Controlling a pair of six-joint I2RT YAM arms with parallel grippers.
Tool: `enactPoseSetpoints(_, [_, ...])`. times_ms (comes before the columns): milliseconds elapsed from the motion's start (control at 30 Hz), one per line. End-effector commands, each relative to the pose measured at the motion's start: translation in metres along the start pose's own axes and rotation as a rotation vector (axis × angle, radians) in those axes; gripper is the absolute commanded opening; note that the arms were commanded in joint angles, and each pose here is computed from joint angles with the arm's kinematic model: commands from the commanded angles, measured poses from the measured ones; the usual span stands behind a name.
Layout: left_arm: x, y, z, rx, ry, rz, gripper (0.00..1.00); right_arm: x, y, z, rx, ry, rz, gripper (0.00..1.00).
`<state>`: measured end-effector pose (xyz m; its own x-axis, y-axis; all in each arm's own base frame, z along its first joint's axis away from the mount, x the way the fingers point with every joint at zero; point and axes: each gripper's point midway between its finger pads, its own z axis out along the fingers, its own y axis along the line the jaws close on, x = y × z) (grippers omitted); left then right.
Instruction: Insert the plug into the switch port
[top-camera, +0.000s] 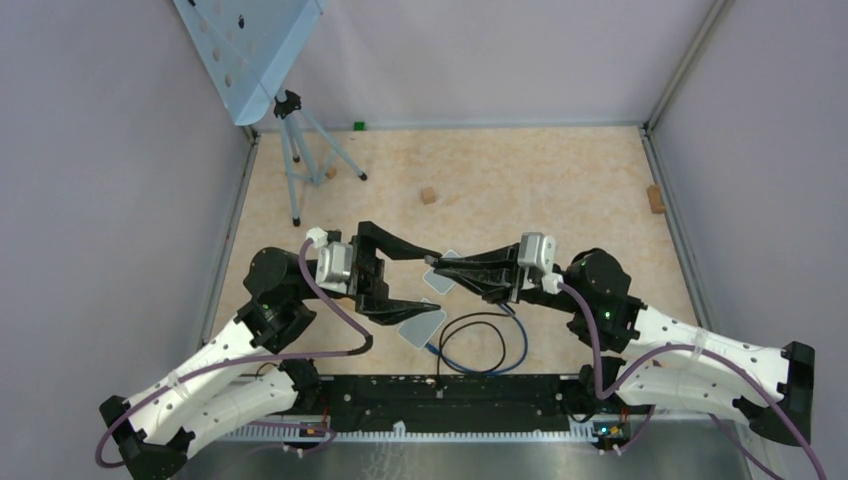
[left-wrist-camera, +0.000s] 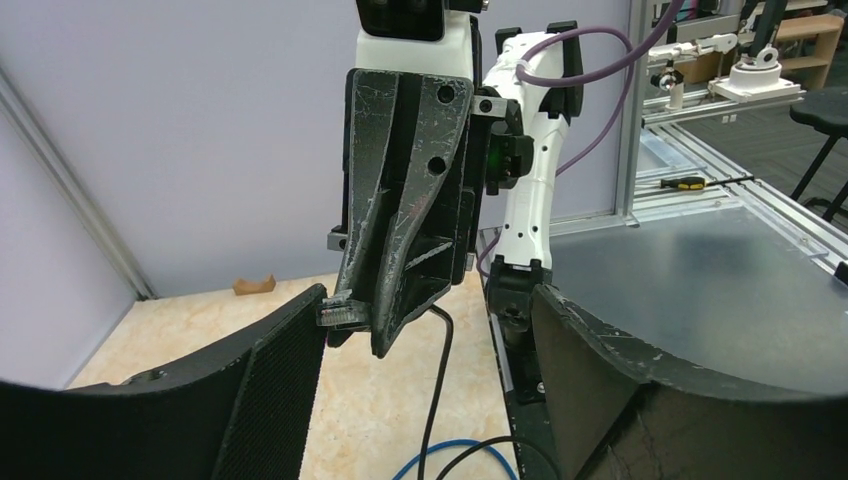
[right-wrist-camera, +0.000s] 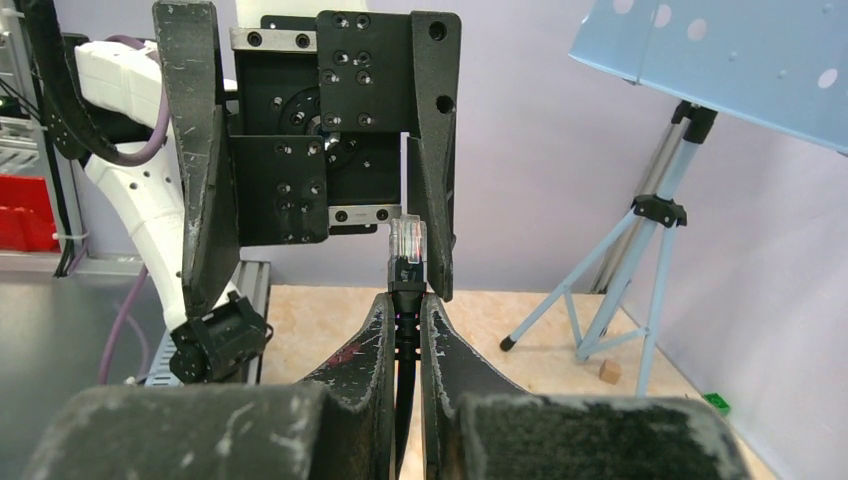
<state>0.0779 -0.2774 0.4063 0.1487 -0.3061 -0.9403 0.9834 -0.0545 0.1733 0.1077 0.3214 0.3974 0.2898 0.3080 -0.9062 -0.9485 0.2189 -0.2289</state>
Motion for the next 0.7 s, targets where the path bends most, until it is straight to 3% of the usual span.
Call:
enactPoseSetpoints(0, [-0.012, -0.006, 0.001, 0.022, -0.031, 0.013, 0.78, -0.025, -0.01, 0.004, 0.049, -0.071, 0.0, 0.0])
enactPoseSetpoints(200, [-0.011, -0.004, 0.001, 0.01, -0.031, 0.01, 0.78, -0.017, -0.012, 0.005, 0.065, -0.046, 0.017, 0.0])
enactPoseSetpoints(267, [-0.012, 0.005, 0.0, -0.055, -0.038, -0.004, 0.85, -0.012, -0.012, 0.004, 0.066, -0.021, 0.016, 0.0])
enactPoseSetpoints(333, [-0.012, 0.035, -0.007, -0.257, -0.063, -0.08, 0.91, 0.0, -0.017, 0.0, 0.101, 0.04, 0.019, 0.0])
enactPoseSetpoints(400, [-0.007, 0.079, -0.027, -0.563, -0.087, -0.23, 0.94, 0.004, -0.028, -0.008, 0.167, 0.089, 0.016, 0.0])
enactPoseSetpoints(500, [0.009, 0.116, -0.059, -0.874, -0.051, -0.335, 0.96, -0.004, -0.051, -0.026, 0.291, 0.136, -0.056, 0.0])
enactPoseSetpoints(667, [0.042, 0.126, -0.091, -1.079, 0.008, -0.46, 0.99, -0.055, -0.113, -0.064, 0.611, 0.183, -0.268, 0.0])
